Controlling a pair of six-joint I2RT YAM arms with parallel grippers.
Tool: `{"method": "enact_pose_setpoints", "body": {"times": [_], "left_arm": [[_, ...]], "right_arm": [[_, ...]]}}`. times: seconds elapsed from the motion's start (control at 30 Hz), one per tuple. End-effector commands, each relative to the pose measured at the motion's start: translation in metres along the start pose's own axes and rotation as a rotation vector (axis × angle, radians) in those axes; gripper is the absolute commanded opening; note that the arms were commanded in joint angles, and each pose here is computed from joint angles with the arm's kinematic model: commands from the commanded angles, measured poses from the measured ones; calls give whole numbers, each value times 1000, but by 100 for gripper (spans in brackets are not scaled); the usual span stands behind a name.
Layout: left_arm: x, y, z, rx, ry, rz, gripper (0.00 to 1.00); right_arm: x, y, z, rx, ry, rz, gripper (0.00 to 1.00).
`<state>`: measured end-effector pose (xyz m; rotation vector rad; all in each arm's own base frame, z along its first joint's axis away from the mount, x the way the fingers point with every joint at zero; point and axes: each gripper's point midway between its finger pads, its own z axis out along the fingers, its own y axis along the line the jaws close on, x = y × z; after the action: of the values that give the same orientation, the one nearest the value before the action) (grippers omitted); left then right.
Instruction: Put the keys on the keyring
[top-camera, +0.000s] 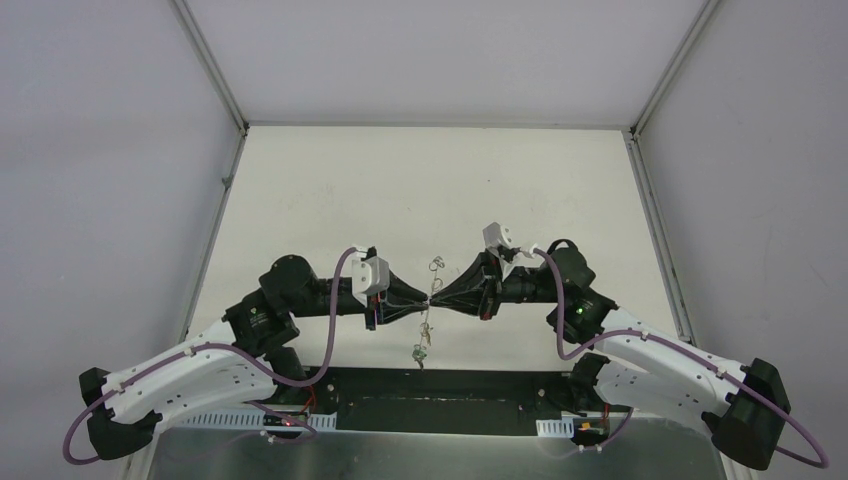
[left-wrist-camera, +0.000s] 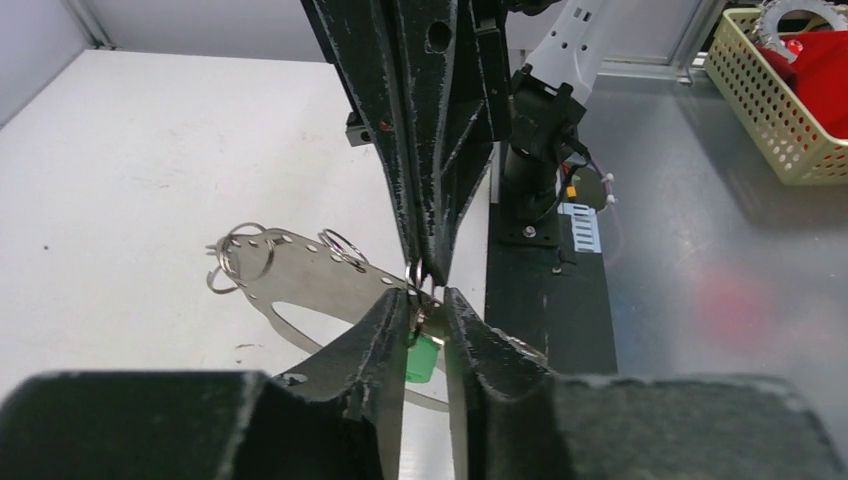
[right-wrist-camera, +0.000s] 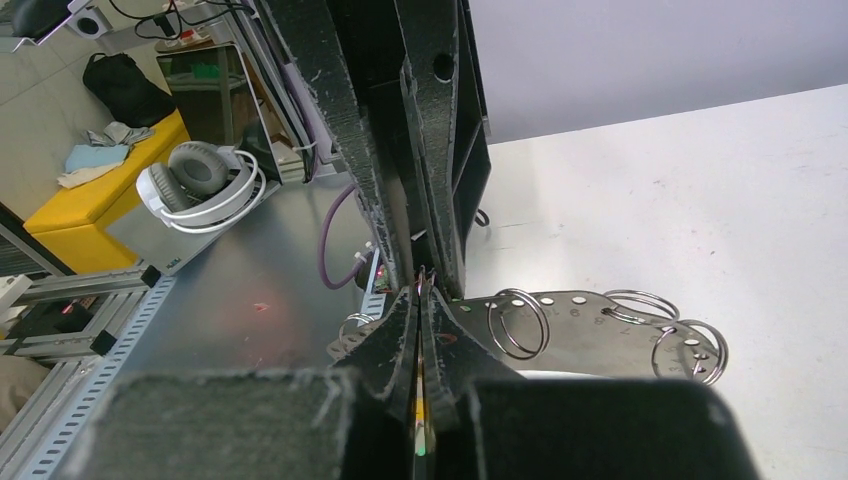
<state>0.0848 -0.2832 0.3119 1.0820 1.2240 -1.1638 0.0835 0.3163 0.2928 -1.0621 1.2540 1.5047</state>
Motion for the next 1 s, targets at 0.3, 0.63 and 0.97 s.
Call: {"method": "enact_pose_setpoints", "body": {"times": [0.3, 0.63, 0.97], "left_arm": [[-18, -6, -2, 30, -31, 59, 0], [-25, 2, -11, -21, 92, 79, 0], [-11, 13, -13, -40, 389, 35, 0]], "right_arm": [[-23, 8, 1, -32, -70, -69, 0], [-27, 1, -2, 32, -70, -65, 52], [-32, 4, 7, -14, -39, -56, 60]]}}
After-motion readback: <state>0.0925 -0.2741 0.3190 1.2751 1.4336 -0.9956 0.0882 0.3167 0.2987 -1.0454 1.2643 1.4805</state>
